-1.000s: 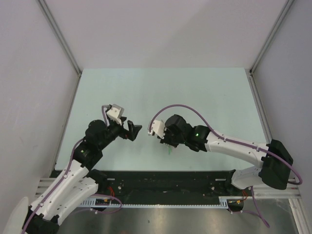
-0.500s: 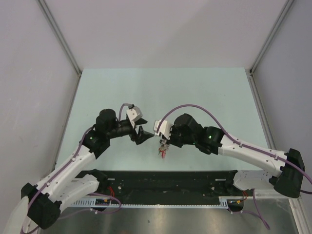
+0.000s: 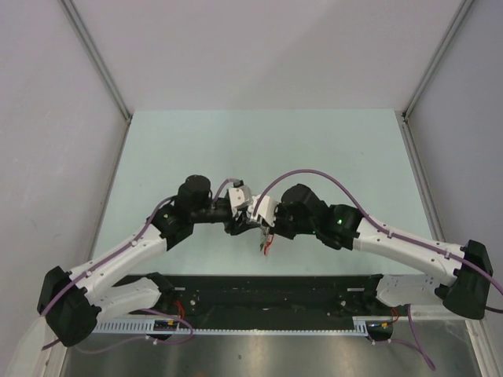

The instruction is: Put the keys on the keyring

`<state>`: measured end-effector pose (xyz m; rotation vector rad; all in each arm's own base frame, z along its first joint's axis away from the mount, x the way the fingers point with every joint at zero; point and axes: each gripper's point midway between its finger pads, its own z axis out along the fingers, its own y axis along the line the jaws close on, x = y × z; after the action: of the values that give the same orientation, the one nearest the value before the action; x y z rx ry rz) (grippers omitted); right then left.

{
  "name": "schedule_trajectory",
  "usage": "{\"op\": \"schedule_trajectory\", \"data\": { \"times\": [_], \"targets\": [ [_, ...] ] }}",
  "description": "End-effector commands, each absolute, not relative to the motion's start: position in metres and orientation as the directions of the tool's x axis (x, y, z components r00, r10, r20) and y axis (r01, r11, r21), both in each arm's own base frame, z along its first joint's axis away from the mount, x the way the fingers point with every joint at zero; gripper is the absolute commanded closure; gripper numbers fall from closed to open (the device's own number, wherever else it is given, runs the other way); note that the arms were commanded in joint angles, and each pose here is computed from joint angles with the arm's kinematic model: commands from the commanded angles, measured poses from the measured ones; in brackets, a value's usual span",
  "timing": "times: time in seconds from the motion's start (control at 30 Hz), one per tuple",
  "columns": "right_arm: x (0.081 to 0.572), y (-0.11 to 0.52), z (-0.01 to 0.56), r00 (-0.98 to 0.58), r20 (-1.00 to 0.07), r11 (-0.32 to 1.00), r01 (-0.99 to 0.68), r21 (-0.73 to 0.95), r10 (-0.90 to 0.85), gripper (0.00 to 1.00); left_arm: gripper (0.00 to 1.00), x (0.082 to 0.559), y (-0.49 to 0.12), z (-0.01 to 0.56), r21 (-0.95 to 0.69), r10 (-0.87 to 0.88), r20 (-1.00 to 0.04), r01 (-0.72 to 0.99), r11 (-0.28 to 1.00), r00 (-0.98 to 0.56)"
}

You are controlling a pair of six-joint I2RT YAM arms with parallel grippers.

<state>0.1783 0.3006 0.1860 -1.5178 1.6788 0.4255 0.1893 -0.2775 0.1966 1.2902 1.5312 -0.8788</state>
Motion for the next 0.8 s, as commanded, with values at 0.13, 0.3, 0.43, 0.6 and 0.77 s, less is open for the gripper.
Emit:
{"op": "schedule_trajectory", "data": {
  "times": [0.13, 0.3, 0.43, 0.6, 0.77],
  "targets": [
    [0.178, 0.313, 0.226, 0.106, -0.821, 0.235, -0.931, -0.281, -0.562, 1.00, 0.50, 0.187, -0.296, 0.209, 0.098, 0.283, -0.957, 0.987, 0.124, 0.060],
    [0.185, 0.308, 0.229, 0.084, -0.836, 0.287, -0.917, -0.278, -0.542, 1.00, 0.51, 0.186, -0.292, 0.213, 0.098, 0.215, -0.975, 0.980, 0.174, 0.059],
    [0.186, 0.305, 0.232, 0.076, -0.850, 0.304, -0.914, -0.269, -0.522, 1.00, 0.54, 0.183, -0.287, 0.218, 0.092, 0.150, -0.987, 0.972, 0.215, 0.061],
    [0.185, 0.304, 0.237, 0.089, -0.860, 0.298, -0.916, -0.270, -0.503, 1.00, 0.54, 0.180, -0.290, 0.222, 0.085, 0.141, -0.988, 0.978, 0.190, 0.059],
    [0.183, 0.306, 0.236, 0.093, -0.859, 0.286, -0.920, -0.267, -0.503, 1.00, 0.54, 0.183, -0.296, 0.228, 0.092, 0.141, -0.988, 0.981, 0.172, 0.068]
  ]
}}
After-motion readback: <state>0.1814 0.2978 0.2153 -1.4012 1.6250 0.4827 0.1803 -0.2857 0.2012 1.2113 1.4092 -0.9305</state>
